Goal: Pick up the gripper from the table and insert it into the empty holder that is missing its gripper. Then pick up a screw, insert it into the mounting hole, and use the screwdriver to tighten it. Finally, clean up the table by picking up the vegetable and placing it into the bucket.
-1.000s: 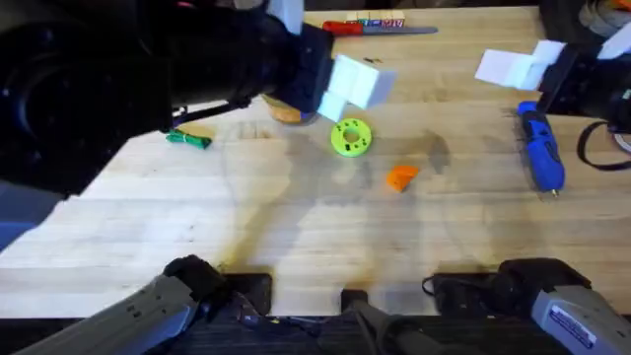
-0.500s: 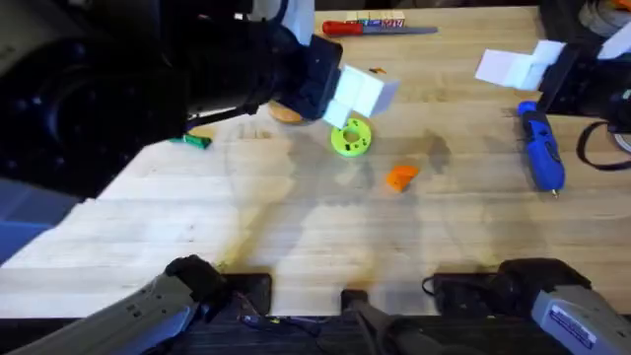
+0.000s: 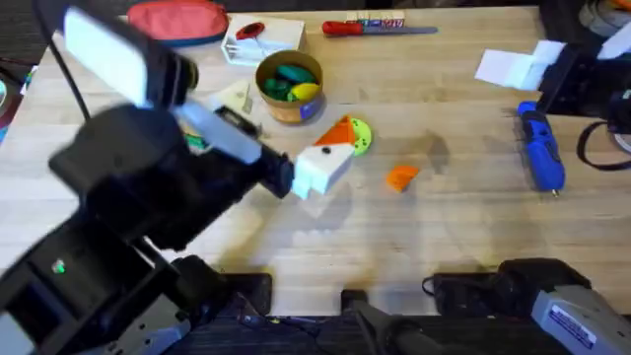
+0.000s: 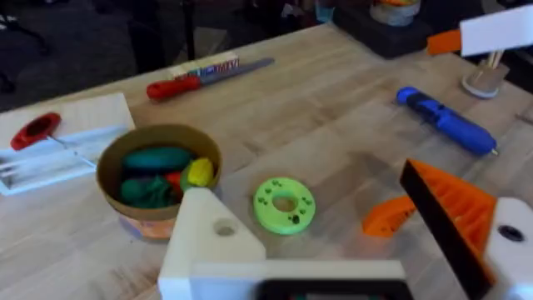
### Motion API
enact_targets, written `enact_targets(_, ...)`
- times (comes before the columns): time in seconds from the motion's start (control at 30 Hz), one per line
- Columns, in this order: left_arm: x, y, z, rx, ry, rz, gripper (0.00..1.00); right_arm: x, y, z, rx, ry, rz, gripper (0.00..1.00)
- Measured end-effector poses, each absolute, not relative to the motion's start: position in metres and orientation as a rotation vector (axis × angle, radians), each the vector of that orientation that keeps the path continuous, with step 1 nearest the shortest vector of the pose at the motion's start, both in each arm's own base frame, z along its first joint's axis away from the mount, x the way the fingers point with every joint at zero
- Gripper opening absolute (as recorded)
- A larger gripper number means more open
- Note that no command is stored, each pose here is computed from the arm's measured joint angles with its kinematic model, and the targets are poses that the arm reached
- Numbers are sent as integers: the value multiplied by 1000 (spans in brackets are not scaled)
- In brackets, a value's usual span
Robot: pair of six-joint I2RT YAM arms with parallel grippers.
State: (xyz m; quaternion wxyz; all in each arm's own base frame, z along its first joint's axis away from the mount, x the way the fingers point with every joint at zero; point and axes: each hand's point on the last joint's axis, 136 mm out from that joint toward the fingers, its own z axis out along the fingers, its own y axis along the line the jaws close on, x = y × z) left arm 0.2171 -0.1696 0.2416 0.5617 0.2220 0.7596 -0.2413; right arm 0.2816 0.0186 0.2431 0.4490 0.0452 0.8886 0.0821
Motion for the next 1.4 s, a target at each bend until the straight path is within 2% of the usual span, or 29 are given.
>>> enact_targets(0.27,198,-158,196,497,1654,-604,987,282,19,243,112,2198,203,991)
enact_targets(0.43,193,-160,178,505,1587,-639,987,282,19,243,112,2198,203,991)
enact_targets(0.6,185,-163,157,541,1600,-669,988,282,19,243,112,2198,203,991)
enact_targets(1.4,182,-165,158,552,1592,-683,987,282,19,243,112,2198,203,992)
